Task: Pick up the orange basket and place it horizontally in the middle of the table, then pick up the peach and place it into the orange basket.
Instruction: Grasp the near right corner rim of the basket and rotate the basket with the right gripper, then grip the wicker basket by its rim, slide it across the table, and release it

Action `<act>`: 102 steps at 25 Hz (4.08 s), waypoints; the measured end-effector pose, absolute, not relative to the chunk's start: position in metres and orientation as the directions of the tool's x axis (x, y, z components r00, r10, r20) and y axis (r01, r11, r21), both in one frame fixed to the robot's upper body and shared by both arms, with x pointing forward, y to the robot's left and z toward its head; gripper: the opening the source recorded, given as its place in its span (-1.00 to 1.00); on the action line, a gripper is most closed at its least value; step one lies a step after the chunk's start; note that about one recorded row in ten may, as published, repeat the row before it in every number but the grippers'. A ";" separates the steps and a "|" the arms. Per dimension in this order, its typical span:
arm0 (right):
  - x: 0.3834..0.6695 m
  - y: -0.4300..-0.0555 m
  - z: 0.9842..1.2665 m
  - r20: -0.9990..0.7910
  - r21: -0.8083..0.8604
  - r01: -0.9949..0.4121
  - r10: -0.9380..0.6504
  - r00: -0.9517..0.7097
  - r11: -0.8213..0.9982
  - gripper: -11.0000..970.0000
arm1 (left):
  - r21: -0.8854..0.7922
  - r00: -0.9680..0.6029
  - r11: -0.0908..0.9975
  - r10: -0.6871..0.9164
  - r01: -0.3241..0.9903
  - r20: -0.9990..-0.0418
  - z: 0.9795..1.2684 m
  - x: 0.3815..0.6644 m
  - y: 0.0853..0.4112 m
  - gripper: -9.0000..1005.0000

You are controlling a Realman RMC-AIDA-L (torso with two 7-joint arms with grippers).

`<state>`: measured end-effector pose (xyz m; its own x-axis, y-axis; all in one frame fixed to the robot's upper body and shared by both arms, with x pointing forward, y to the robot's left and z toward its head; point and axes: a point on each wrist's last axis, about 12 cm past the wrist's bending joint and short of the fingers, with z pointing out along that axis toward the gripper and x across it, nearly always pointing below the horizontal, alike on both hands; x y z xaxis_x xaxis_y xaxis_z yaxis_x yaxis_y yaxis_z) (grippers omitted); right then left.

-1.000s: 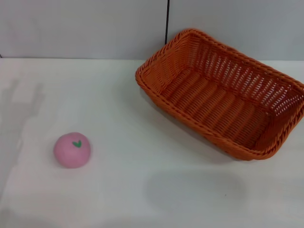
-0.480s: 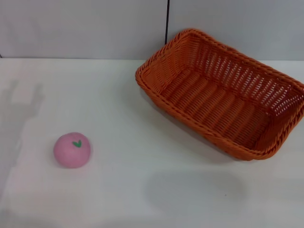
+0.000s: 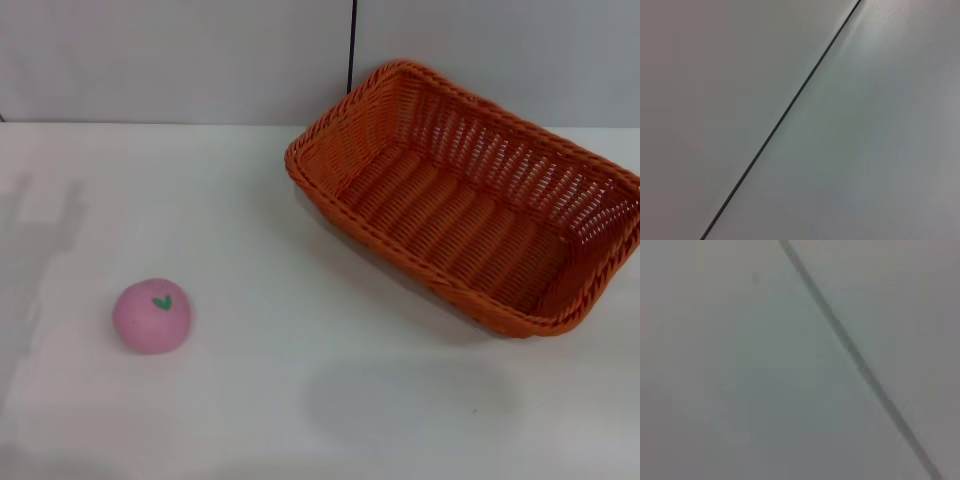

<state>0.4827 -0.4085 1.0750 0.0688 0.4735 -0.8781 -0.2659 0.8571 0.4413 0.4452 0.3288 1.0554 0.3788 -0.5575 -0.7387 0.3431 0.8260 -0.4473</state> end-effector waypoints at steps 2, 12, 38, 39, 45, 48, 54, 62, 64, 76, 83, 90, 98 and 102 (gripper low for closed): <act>0.496 -0.412 1.090 -0.879 0.465 -0.335 0.472 -0.065 0.819 0.19 | -0.448 0.378 0.827 -0.556 0.339 -0.740 1.055 0.444 0.330 0.62; 0.547 -0.408 1.200 -0.822 0.444 -0.482 0.130 -0.554 0.755 0.23 | -0.450 0.377 0.827 -0.557 0.337 -0.740 1.054 0.443 0.329 0.62; 0.617 -0.322 1.221 -0.444 0.131 -0.639 -0.531 -0.722 0.758 0.22 | -0.458 0.369 0.822 -0.563 0.339 -0.739 1.054 0.447 0.326 0.63; 0.618 -0.321 1.219 -0.441 0.126 -0.639 -0.534 -0.721 0.759 0.22 | -0.459 0.368 0.821 -0.565 0.339 -0.739 1.054 0.447 0.326 0.63; 0.619 -0.318 1.204 -0.403 0.123 -0.638 -0.549 -0.732 0.760 0.22 | -0.464 0.365 0.819 -0.568 0.338 -0.737 1.053 0.447 0.325 0.62; 0.620 -0.314 1.198 -0.381 0.109 -0.641 -0.563 -0.733 0.760 0.22 | -0.464 0.365 0.819 -0.569 0.338 -0.737 1.053 0.447 0.325 0.62; 0.625 -0.301 1.182 -0.353 0.076 -0.647 -0.587 -0.729 0.758 0.22 | -0.464 0.366 0.818 -0.569 0.340 -0.736 1.053 0.446 0.325 0.62; 0.627 -0.298 1.171 -0.361 0.087 -0.638 -0.573 -0.736 0.765 0.22 | -0.465 0.366 0.820 -0.568 0.334 -0.737 1.052 0.444 0.326 0.62; 0.627 -0.298 1.170 -0.365 0.085 -0.634 -0.568 -0.737 0.768 0.18 | -0.466 0.365 0.820 -0.567 0.333 -0.738 1.052 0.444 0.326 0.63; 0.626 -0.302 1.170 -0.383 0.087 -0.621 -0.549 -0.742 0.779 -0.31 | -0.467 0.364 0.820 -0.567 0.331 -0.739 1.052 0.444 0.326 0.62; 0.619 -0.302 1.195 -0.535 0.155 -0.644 -0.484 -0.692 0.749 -0.53 | -0.467 0.363 0.821 -0.565 0.328 -0.741 1.052 0.443 0.327 0.62; 0.605 -0.303 1.223 -0.704 0.216 -0.703 -0.391 -0.593 0.678 -0.61 | -0.469 0.359 0.822 -0.565 0.324 -0.743 1.051 0.443 0.328 0.62; 0.598 -0.316 1.237 -0.814 0.240 -0.756 -0.298 -0.499 0.609 -0.62 | -0.472 0.354 0.822 -0.565 0.318 -0.745 1.050 0.443 0.328 0.62; 0.595 -0.323 1.237 -0.841 0.256 -0.795 -0.279 -0.464 0.550 -0.62 | -0.473 0.354 0.822 -0.565 0.317 -0.745 1.050 0.443 0.328 0.62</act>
